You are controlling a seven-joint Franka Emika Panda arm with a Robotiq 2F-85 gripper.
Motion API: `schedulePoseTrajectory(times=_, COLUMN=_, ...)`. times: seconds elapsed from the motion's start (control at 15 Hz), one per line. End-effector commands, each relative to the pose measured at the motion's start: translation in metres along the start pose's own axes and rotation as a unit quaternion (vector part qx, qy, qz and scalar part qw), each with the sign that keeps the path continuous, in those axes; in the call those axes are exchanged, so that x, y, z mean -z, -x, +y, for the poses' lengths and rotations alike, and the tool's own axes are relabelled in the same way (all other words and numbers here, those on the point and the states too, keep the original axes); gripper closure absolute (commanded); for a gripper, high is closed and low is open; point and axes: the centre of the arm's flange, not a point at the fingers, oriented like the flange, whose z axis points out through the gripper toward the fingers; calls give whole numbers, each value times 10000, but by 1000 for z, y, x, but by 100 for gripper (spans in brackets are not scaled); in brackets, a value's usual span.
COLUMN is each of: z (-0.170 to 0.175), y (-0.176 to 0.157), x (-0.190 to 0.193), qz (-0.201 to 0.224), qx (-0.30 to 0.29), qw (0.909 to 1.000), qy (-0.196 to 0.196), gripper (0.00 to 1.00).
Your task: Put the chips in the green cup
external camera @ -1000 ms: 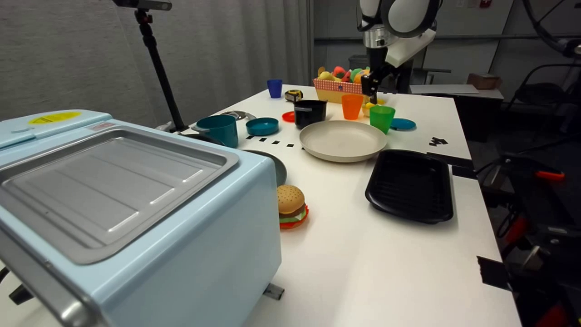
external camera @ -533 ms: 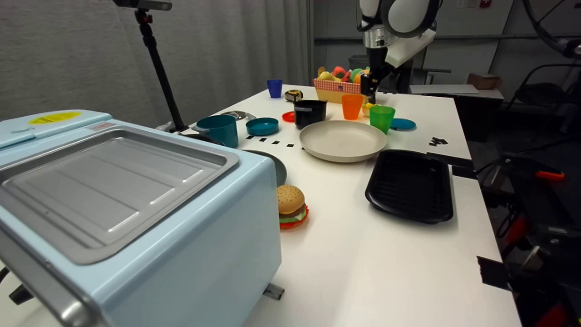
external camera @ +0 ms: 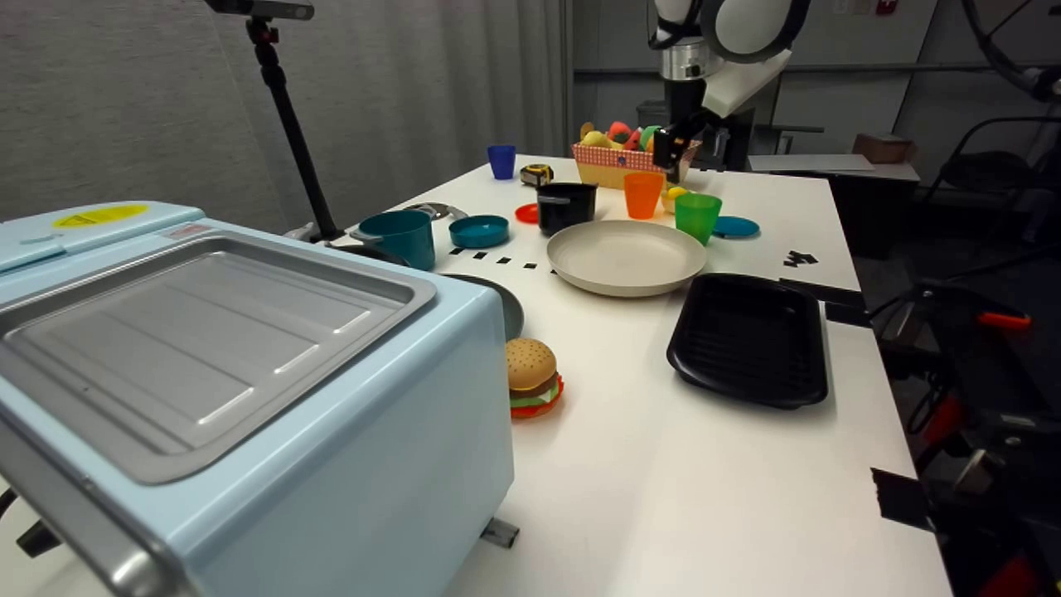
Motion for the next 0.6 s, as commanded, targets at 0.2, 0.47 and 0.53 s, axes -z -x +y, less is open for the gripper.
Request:
schedulePoseTrajectory(times=0.2, z=-17, y=21, x=63, qz=948, qx=654, qw=9933, qy=-95, gripper=0)
schedulePoseTrajectory(times=0.47, z=-19, y=27, x=90, qz=1294, qx=887, qw=9876, qy=-95, gripper=0)
schedulePoseTrajectory(times=0.53, z=-18, y=29, x=97, qz=1360, qx=942, qw=9862, qy=-78, gripper=0)
